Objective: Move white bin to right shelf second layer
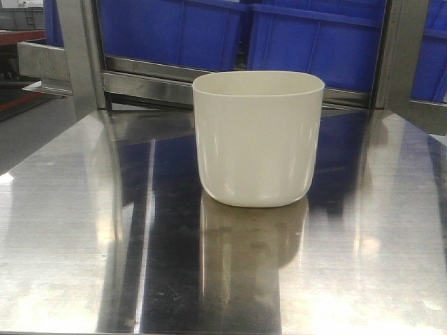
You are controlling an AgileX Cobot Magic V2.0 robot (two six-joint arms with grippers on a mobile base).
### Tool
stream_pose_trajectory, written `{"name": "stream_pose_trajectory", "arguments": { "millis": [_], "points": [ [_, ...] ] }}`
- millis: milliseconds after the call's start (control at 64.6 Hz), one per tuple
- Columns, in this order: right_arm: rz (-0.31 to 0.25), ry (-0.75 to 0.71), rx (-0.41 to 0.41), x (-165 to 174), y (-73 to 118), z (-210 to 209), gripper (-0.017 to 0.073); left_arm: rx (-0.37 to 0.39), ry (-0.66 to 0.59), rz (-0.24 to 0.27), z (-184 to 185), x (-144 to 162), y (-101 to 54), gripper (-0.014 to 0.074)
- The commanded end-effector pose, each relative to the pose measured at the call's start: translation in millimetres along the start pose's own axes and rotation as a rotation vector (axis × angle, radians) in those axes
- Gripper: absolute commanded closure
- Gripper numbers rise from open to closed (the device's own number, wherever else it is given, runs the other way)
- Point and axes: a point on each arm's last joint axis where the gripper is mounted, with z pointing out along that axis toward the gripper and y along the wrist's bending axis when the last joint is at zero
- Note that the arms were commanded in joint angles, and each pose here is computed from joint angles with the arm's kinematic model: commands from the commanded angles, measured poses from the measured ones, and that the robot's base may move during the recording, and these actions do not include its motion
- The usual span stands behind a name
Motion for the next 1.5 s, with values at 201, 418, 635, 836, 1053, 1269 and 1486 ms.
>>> {"name": "stream_pose_trajectory", "arguments": {
  "millis": [201, 418, 635, 836, 1053, 1269, 1486],
  "points": [
    [0.032, 0.173, -0.005, 11, -0.2, 47, 0.0504, -0.003, -0.074, -0.013, 0, 1, 0.1, 0.0509],
    [0.092, 0.519, -0.125, 23, 35.3, 109, 0.0498, -0.003, -0.074, -0.013, 0, 1, 0.1, 0.0509],
    [0.164, 0.792, 0.004, 17, 75.0, 160, 0.0195, -0.003, -0.074, -0.013, 0, 1, 0.1, 0.0509],
    [0.080, 0.901, -0.013, -6, 130.4, 180, 0.0127, -0.003, -0.074, -0.013, 0, 1, 0.1, 0.0509],
    [0.081, 0.945, -0.016, -15, 158.0, 207, 0.0127, -0.003, -0.074, -0.013, 0, 1, 0.1, 0.0509],
    [0.081, 0.985, 0.006, -1, 158.9, 220, 0.0127, -0.003, -0.074, -0.013, 0, 1, 0.1, 0.0509],
    [0.090, 0.980, 0.024, 3, 149.0, 231, 0.0127, -0.003, -0.074, -0.013, 0, 1, 0.1, 0.0509]
  ]
}}
